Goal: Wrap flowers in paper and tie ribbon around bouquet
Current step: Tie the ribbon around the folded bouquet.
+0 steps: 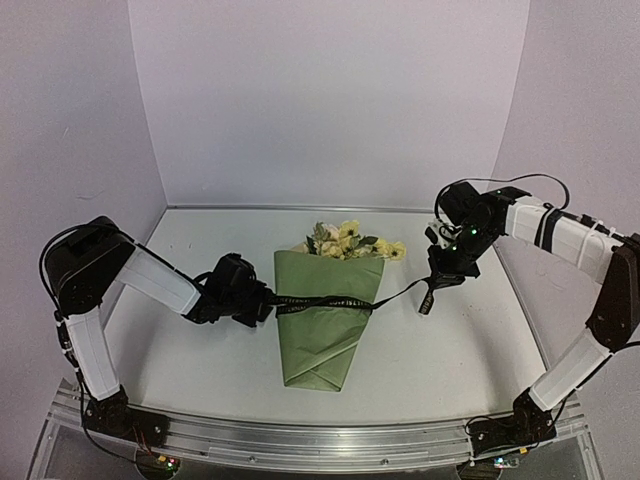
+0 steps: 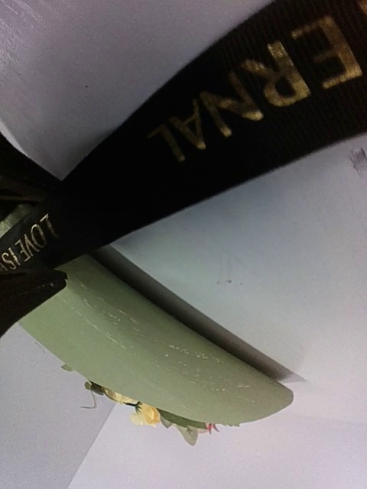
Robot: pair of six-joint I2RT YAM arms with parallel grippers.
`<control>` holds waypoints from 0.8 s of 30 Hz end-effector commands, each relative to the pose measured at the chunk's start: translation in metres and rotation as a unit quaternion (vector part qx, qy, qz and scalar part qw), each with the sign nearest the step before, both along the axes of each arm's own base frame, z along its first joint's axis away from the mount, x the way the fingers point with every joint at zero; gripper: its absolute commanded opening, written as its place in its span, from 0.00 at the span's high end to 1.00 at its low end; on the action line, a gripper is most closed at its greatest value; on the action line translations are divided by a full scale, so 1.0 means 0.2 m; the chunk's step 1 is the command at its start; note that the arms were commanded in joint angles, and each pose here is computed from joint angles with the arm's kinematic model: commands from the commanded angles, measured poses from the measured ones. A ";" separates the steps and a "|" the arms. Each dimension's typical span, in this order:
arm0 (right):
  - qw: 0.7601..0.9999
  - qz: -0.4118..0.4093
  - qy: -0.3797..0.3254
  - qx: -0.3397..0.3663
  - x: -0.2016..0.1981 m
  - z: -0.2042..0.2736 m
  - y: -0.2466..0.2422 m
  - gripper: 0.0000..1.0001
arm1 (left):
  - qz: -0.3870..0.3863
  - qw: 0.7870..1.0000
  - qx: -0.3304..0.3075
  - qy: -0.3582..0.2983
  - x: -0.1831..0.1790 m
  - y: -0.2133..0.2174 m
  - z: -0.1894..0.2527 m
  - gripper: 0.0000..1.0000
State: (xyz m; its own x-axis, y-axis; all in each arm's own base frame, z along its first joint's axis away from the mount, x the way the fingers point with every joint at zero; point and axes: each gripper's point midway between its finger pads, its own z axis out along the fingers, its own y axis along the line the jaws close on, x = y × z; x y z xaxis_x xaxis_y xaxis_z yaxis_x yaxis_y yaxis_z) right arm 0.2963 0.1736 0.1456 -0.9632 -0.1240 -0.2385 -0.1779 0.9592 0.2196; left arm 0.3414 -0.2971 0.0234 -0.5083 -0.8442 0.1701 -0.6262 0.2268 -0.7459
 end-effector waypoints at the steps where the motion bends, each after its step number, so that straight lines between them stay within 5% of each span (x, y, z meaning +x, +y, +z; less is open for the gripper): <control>1: 1.000 0.007 -0.019 0.001 -0.01 0.07 -0.01 1.00 | 0.010 1.000 -0.001 -0.016 0.04 0.00 -0.02 0.76; 7: 0.999 0.020 -0.019 -0.045 -0.04 0.02 -0.09 1.00 | -0.013 0.997 0.048 -0.055 0.07 0.05 0.03 0.99; 13: 0.995 0.024 0.014 -0.100 -0.08 -0.09 -0.21 1.00 | -0.056 0.986 0.131 -0.088 0.07 0.11 0.09 1.00; 19: 0.993 0.042 0.075 -0.078 -0.17 -0.25 -0.15 1.00 | -0.093 0.968 0.193 -0.133 0.08 0.14 0.17 1.00; 24: 0.992 0.088 0.061 -0.071 -0.19 -0.31 -0.05 0.86 | -0.128 0.957 0.197 -0.172 0.10 0.08 0.23 1.00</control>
State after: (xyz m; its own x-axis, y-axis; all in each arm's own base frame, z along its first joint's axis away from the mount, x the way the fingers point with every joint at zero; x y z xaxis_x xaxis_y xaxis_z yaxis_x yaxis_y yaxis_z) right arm 0.2610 0.1451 0.0914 -0.9678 -0.2416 -0.0704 -0.2474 0.9648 0.0897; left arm 0.3480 -0.2718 0.0385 -0.6593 -0.7120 -0.2416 -0.3796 0.5926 -0.7104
